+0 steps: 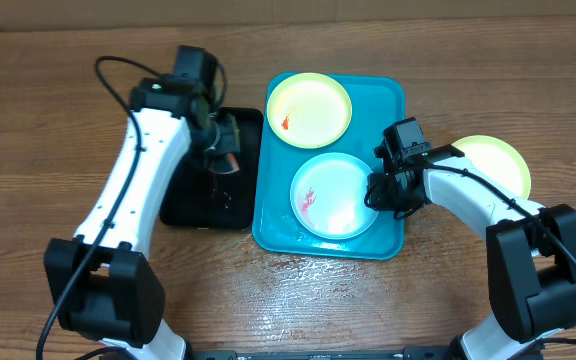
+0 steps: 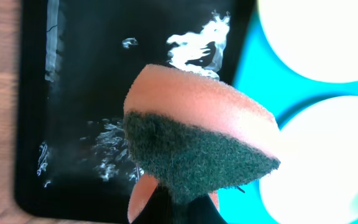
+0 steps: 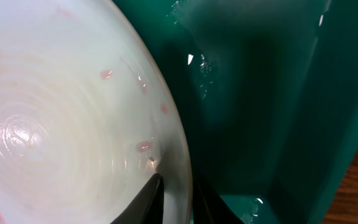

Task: Clean dirty plates on tray and stack at the side
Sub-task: 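Grasp the sponge with the left gripper and move it onto the white plate, then scrub the white plate with the sponge while the right gripper holds its rim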

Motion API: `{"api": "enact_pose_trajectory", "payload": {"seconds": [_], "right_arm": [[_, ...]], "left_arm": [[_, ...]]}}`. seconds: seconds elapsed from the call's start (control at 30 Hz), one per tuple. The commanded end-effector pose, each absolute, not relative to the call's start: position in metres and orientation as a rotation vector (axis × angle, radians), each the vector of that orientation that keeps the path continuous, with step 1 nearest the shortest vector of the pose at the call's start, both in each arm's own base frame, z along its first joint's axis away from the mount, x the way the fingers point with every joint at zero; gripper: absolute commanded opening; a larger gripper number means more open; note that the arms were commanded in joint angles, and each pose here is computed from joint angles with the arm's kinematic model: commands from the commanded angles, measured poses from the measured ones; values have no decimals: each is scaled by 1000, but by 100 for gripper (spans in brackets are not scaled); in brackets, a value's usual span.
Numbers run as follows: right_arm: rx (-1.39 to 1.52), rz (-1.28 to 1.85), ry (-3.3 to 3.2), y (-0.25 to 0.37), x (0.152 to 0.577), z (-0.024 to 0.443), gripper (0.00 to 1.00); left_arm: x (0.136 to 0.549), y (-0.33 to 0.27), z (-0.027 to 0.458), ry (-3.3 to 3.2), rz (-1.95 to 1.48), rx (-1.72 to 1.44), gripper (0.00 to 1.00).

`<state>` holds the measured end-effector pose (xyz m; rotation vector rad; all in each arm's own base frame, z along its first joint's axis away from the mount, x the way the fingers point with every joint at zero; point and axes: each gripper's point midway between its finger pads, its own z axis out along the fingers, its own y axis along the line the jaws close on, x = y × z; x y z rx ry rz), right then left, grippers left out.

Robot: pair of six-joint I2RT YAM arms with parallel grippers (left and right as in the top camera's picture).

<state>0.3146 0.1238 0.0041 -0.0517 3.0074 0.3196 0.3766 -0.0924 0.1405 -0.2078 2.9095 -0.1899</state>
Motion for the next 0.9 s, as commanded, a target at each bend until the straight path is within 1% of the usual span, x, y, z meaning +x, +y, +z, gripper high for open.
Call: {"api": "enact_pose_trajectory", "payload": {"seconds": [0.0, 0.1, 0.23, 0.37, 0.53, 0.6, 0.67, 0.87], "right_arm": [[-23, 249, 3015, 115, 314, -1, 18], [-23, 249, 3014, 115, 314, -1, 19], [-23, 250, 3015, 115, 314, -1, 20], [-22, 246, 3024, 115, 312, -1, 20], [-22, 244, 3030, 114, 310, -1, 20], [-22, 244, 3030, 114, 310, -1, 20], [-21, 244, 3030, 114, 310, -1, 23], [-21, 244, 3033, 114, 310, -1, 24]], "left_arm": [[378, -130, 142, 2889, -280, -114, 4], [381, -160, 138, 2867, -322, -64, 4], [374, -217, 122, 2883, -459, 54, 4], [361, -250, 82, 2972, -462, 83, 4], [346, -259, 36, 3118, -472, 13, 4], [337, -249, 21, 3190, -401, -106, 4], [331, -238, 10, 3234, -317, -166, 4], [333, -215, 4, 3230, -123, -187, 4]]}}
